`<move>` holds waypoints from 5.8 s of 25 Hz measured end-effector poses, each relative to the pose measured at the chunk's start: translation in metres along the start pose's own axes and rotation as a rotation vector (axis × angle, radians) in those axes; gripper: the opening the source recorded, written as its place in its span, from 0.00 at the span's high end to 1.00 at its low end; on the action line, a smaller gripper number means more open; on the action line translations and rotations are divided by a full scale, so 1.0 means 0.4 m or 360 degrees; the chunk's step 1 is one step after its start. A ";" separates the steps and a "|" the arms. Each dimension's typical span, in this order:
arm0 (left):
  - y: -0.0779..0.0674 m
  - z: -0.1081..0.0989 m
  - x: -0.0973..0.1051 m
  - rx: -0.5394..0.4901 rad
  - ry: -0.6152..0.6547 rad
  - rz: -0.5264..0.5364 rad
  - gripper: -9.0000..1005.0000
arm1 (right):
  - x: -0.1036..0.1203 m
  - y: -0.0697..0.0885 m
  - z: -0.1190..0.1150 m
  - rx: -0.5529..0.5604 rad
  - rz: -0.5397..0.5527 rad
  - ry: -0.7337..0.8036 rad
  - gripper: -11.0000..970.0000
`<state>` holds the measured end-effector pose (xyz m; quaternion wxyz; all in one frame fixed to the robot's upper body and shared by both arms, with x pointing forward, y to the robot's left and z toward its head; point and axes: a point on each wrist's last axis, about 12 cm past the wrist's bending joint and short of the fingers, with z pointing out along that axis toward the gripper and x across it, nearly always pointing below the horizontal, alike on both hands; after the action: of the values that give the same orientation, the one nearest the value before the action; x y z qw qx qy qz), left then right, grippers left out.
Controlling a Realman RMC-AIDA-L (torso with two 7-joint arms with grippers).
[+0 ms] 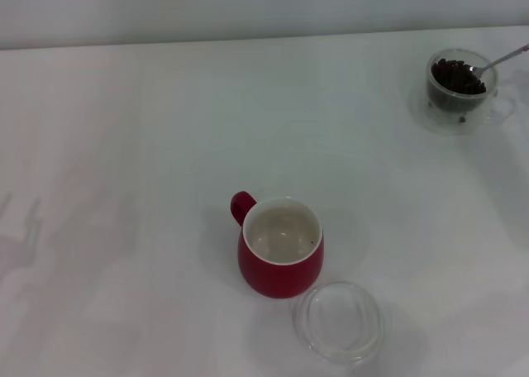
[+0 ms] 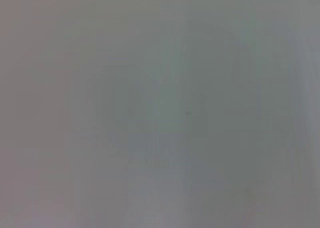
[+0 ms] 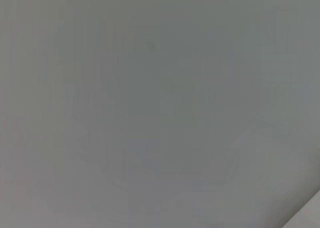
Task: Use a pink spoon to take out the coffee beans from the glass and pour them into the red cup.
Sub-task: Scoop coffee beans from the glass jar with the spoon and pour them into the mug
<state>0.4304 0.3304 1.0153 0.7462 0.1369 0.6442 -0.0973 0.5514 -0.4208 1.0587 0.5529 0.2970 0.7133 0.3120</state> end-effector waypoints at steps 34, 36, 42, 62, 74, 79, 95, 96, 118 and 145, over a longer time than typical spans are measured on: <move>-0.009 0.001 0.005 0.0018 0.0017 -0.0016 0.60 | -0.017 0.000 -0.030 -0.0098 0.0338 0.0059 0.84; -0.009 0.001 0.005 0.0018 0.0018 -0.0017 0.60 | -0.010 0.004 -0.032 -0.0127 0.0354 0.0074 0.84; -0.010 -0.003 0.006 0.0014 0.0023 -0.0019 0.60 | 0.021 0.024 -0.035 -0.0219 0.0344 0.0178 0.84; -0.011 -0.015 0.009 0.0005 0.0037 -0.0023 0.60 | 0.111 0.042 -0.057 -0.0294 0.0451 0.0429 0.83; -0.011 -0.019 0.012 -0.0004 0.0054 -0.0024 0.60 | 0.151 0.070 -0.060 -0.0392 0.0448 0.0569 0.83; -0.012 -0.018 0.013 -0.0004 0.0055 -0.0026 0.60 | 0.165 0.086 -0.056 -0.0447 0.0457 0.0615 0.82; -0.019 -0.015 0.014 -0.0002 0.0051 -0.0046 0.60 | 0.213 0.128 -0.059 -0.0619 0.0519 0.0756 0.82; -0.019 -0.015 0.015 -0.0002 0.0052 -0.0046 0.60 | 0.217 0.129 -0.060 -0.0624 0.0520 0.0765 0.82; -0.016 0.001 0.021 0.0017 0.0097 -0.0036 0.60 | 0.295 0.171 -0.058 -0.0778 0.0483 0.0921 0.81; -0.013 0.000 0.022 0.0035 0.0111 -0.0021 0.60 | 0.275 0.199 -0.054 -0.1060 -0.0092 0.0788 0.79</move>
<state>0.4299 0.3257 1.0061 0.7211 0.1440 0.6697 -0.1045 0.5135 -0.2885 1.0581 0.4392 -0.0020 0.6928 0.5719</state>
